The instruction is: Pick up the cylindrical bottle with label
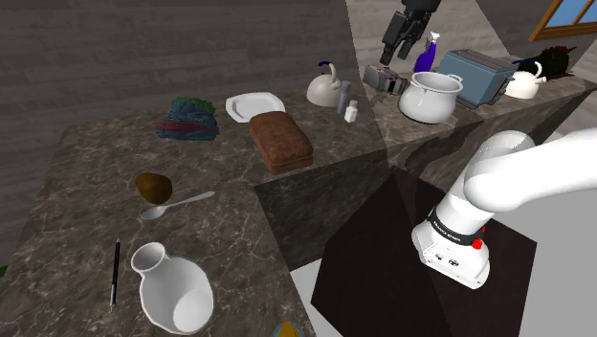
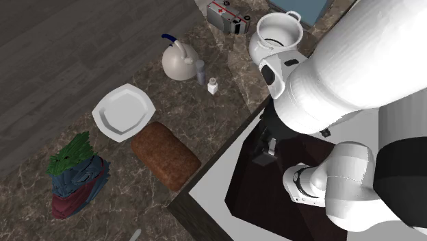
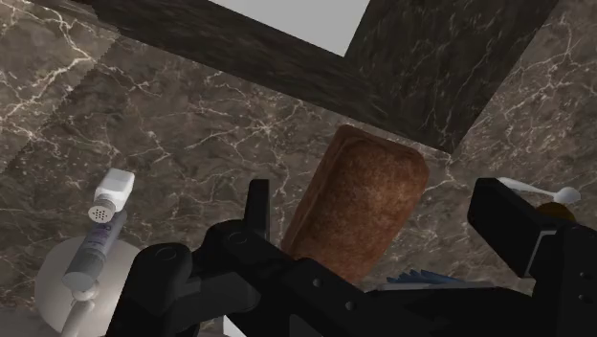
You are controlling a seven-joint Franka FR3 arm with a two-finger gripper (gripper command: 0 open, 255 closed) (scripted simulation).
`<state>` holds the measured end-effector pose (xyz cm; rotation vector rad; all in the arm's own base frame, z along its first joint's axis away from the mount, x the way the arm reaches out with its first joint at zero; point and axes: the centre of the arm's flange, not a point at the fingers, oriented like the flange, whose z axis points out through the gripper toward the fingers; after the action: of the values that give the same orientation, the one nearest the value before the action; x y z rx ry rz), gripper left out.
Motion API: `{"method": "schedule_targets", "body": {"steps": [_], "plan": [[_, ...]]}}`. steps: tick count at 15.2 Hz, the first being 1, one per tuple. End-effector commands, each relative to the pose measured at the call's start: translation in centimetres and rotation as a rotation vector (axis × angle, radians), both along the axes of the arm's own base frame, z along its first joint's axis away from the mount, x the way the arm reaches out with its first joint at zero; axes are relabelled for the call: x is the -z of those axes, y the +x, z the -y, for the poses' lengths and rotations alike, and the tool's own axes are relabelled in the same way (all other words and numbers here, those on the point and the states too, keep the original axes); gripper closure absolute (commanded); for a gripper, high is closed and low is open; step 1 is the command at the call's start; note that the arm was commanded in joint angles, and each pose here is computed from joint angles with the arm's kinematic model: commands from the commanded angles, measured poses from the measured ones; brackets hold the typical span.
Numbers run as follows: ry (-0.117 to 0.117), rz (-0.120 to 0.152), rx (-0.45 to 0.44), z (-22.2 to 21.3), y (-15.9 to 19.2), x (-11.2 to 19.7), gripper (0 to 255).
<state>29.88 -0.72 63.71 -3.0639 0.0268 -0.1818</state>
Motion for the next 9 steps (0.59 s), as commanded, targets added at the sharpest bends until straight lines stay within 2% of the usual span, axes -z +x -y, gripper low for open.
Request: {"method": "schedule_targets", "body": {"steps": [1,9], "plan": [[0.0,0.0,0.0,0.0,0.0,0.0,0],[-0.014,-0.041,0.037,5.7,8.0,4.5,0]]}}
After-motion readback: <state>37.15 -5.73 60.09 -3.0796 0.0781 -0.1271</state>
